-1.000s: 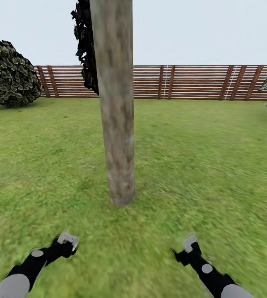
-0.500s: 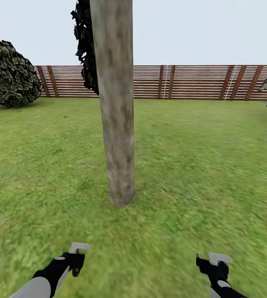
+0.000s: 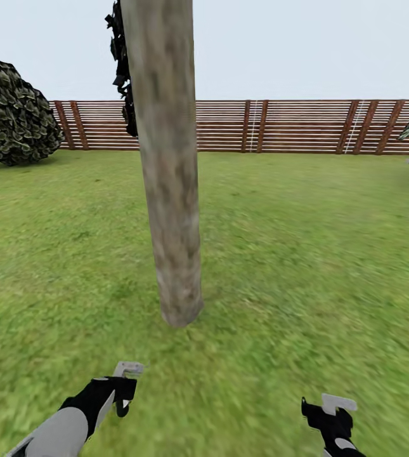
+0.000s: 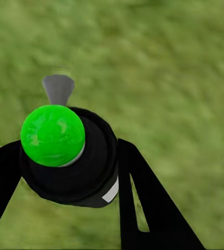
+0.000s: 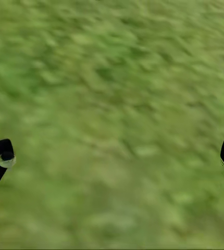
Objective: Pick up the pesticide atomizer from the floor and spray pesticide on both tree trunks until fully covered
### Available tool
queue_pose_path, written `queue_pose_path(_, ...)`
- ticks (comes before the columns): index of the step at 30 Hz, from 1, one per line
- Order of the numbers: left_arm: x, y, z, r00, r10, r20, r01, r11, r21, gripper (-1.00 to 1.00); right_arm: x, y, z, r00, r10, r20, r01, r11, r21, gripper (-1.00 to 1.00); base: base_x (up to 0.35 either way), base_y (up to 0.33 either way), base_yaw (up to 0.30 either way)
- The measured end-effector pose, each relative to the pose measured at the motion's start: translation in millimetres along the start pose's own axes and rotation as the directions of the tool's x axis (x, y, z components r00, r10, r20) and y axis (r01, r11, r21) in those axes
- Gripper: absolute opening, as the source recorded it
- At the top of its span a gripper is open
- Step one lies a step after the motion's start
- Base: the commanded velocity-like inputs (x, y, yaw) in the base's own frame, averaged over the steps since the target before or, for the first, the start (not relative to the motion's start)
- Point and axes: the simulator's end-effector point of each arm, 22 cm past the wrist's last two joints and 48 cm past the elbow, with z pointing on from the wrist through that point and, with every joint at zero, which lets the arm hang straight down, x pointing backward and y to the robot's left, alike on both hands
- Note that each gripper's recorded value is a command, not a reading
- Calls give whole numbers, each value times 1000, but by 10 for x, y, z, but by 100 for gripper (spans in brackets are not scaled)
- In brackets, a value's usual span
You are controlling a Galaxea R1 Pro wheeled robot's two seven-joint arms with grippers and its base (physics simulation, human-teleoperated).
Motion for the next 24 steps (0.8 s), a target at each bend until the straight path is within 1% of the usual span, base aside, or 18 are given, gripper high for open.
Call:
queue_pose_path(4,-133,-276,-4,1000,-2,11,1,999,36,-100,10,2,-3,1000,0,-2,0,1000,0,100,277,-170,0)
queue_pose_path(5,-122,-348,-5,1000,0,0,0,999,43,-100,11,4,-4,1000,-1,-2,1,1000,-1,100,0,0,0)
queue_pose_path(6,-29,-337,1,1000,-15,-25,16,999,43,-100,34,48,-12,1000,0,-6,0,1000,-6,100,0,0,0)
queue_pose_path(15,-29,-342,-1,1000,-17,-25,18,999,44,-100,34,48,-13,1000,1,-5,-1,1000,-5,100,0,0,-12)
queue_pose_path(24,-29,-328,-1,1000,-16,-25,17,999,42,-100,34,46,-13,1000,2,-6,-2,1000,-5,100,2,0,-266)
